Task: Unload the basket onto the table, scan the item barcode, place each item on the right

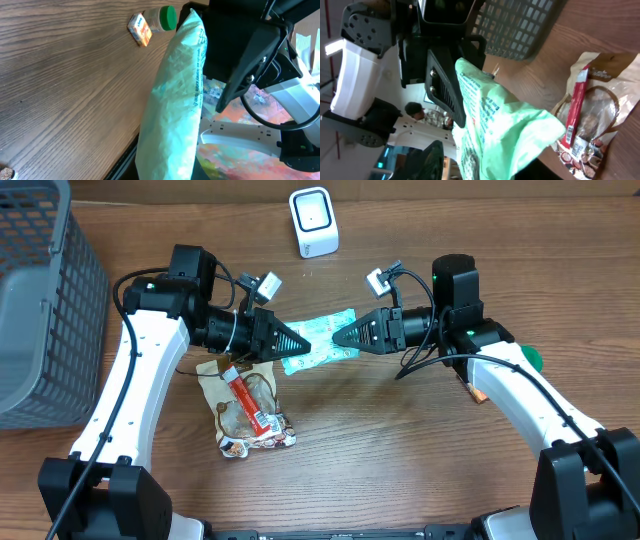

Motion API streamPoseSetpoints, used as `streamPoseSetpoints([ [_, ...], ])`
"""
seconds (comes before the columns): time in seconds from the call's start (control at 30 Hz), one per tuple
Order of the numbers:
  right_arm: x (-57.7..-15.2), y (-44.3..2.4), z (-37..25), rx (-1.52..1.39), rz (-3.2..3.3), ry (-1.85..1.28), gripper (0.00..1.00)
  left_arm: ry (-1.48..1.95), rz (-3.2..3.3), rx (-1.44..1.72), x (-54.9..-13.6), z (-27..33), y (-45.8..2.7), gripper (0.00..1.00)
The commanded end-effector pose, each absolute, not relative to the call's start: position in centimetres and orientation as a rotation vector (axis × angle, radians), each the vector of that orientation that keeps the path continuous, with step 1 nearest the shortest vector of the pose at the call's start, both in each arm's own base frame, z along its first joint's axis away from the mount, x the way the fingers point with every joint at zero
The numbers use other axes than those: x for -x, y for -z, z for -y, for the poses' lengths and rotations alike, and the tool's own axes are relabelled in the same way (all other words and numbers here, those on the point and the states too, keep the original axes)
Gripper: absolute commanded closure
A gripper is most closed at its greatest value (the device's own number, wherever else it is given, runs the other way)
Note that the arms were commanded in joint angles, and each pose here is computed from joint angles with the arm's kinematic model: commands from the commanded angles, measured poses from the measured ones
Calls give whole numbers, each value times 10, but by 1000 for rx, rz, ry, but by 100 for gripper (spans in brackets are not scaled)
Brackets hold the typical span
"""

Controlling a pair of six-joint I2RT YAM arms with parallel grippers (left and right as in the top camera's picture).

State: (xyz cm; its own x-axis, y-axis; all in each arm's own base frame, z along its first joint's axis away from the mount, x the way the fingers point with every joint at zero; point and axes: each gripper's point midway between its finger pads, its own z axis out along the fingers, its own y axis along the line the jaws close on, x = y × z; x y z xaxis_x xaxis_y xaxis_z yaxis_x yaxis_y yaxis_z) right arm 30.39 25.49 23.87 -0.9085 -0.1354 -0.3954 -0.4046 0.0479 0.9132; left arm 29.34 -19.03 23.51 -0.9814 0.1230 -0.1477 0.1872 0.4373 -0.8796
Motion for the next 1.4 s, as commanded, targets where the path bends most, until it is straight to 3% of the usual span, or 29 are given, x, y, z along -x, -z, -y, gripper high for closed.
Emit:
streamPoseSetpoints([
  [0.0,-295,-243,-263,605,-2102,-1949,59,1629,-2583,-312,-293,192,-238,96],
  [0.23,-293,-240,-271,606,-2120,-1922,59,1629,-2583,-312,-293,192,-238,96],
  [0.43,-294,-238,-271,621,-2109,-1904,72,1626,-2585,-312,-293,192,-237,96],
  [0.53,-294,-238,-271,622,-2108,-1903,73,1602,-2598,-311,-293,191,-235,96],
  [0.63,-295,-238,-271,619,-2109,-1903,72,1582,-2609,-311,-294,190,-232,96],
  [0.8,-295,-238,-271,619,-2109,-1903,59,1552,-2623,-310,-295,188,-229,96],
  [1.37,-297,-219,-267,580,-2179,-1819,58,1504,-2656,-302,-295,184,-224,96],
])
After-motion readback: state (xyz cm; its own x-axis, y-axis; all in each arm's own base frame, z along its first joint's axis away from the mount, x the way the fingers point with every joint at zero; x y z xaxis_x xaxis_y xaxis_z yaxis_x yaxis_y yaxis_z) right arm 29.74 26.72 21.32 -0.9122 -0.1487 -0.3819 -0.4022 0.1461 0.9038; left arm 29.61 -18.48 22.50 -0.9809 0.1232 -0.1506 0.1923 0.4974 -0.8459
